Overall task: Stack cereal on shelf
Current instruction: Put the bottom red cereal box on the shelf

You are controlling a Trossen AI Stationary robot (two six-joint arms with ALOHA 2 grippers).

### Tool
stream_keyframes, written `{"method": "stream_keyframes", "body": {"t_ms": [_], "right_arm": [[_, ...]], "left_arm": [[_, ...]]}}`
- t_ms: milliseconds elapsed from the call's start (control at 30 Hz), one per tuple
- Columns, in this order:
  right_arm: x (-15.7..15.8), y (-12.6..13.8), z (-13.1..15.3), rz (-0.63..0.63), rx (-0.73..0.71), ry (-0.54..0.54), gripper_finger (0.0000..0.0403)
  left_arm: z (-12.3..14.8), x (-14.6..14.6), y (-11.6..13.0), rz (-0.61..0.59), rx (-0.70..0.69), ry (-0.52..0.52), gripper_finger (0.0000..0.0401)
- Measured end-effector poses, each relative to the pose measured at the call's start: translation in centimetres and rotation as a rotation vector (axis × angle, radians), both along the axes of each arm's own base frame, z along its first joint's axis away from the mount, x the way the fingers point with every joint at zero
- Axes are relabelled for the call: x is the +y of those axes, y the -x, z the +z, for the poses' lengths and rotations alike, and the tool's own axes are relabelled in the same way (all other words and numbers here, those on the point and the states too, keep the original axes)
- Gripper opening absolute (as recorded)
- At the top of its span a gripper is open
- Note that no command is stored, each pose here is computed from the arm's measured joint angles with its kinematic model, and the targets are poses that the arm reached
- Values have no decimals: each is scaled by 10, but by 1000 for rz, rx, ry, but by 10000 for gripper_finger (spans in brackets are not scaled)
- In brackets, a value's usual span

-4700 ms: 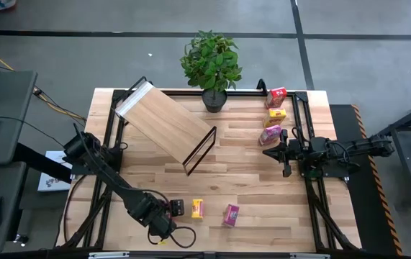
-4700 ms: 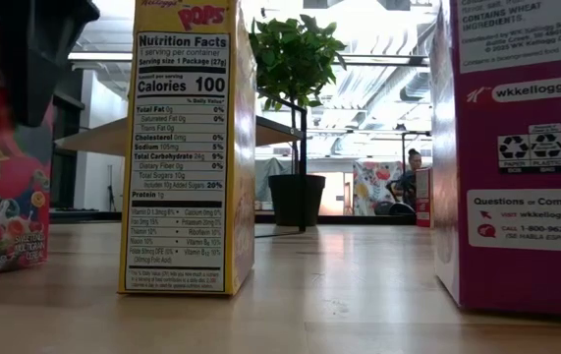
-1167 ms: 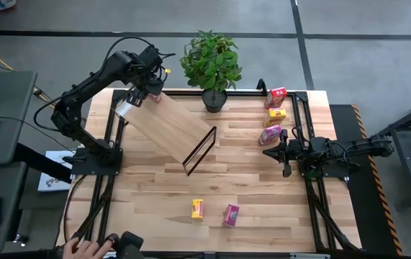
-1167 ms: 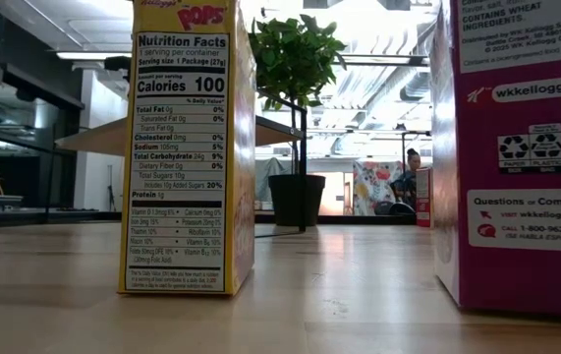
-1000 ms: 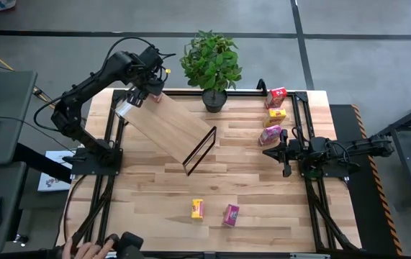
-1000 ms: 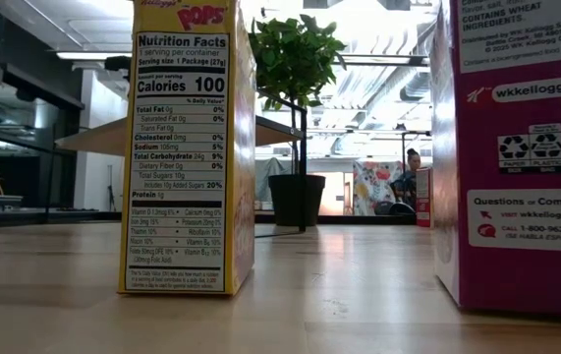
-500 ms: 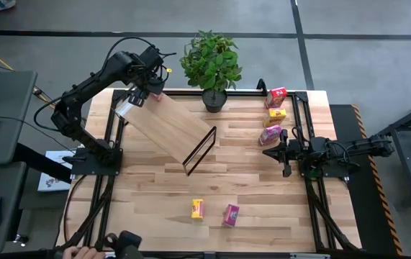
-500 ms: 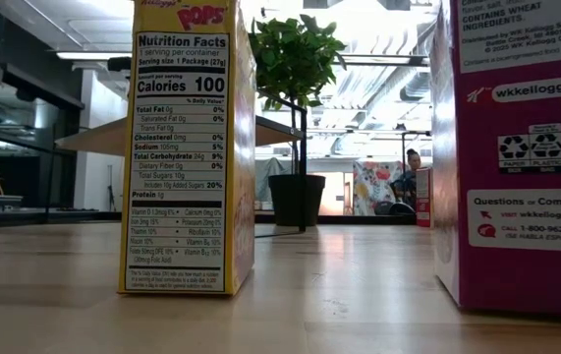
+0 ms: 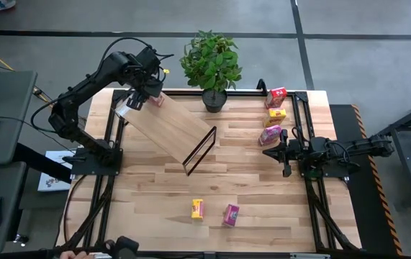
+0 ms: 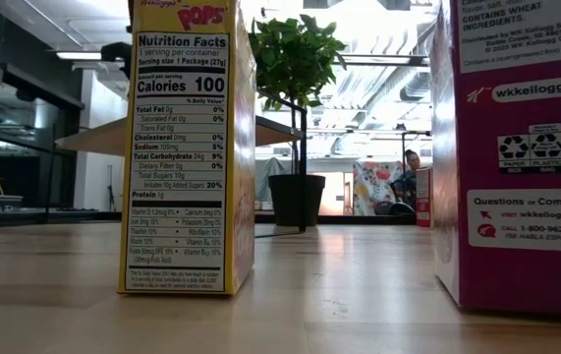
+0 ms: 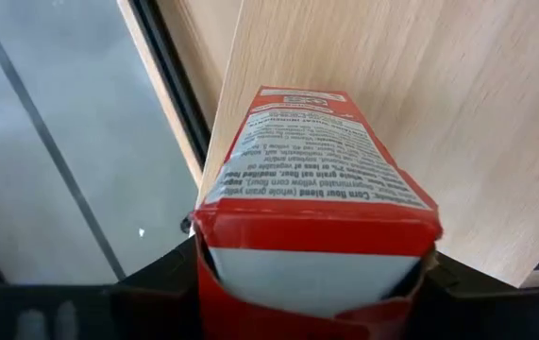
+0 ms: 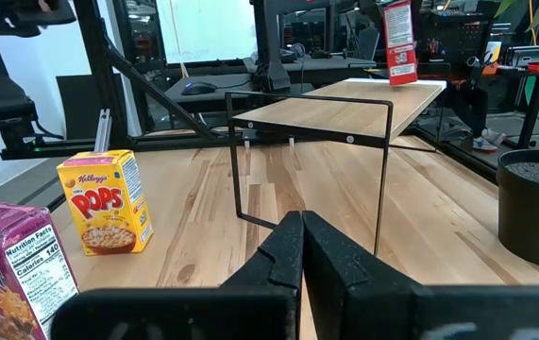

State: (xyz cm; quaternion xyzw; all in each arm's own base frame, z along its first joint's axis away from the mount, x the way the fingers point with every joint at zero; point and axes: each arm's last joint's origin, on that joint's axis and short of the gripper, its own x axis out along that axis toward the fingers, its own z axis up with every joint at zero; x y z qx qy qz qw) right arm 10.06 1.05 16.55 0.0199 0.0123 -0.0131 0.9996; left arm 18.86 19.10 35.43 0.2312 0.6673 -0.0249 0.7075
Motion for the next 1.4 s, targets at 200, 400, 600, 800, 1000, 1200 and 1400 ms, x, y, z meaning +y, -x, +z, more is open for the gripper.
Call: {"method": "stream_keyframes", "body": {"t_ms": [200, 400, 600, 800, 1000, 1200, 1400], "right_arm": [[0, 0, 0, 0, 0, 0, 0], [0, 0, 0, 0, 0, 0, 0], [0, 0, 0, 0, 1, 0, 0], [0, 0, 0, 0, 0, 0, 0], [0, 0, 0, 0, 0, 0, 0], [0, 0, 0, 0, 0, 0, 0], [0, 0, 0, 0, 0, 0, 0]], "left_arm": [[-4, 6, 1, 25, 37, -9, 188], [-6, 10, 2, 32, 50, -9, 189], [-6, 10, 2, 23, 55, -13, 206], [-6, 11, 2, 25, 61, -20, 246], [-6, 11, 2, 32, 83, -43, 275], [-5, 13, 2, 39, 89, -79, 285], [1, 10, 6, 34, 115, -129, 285]]}}
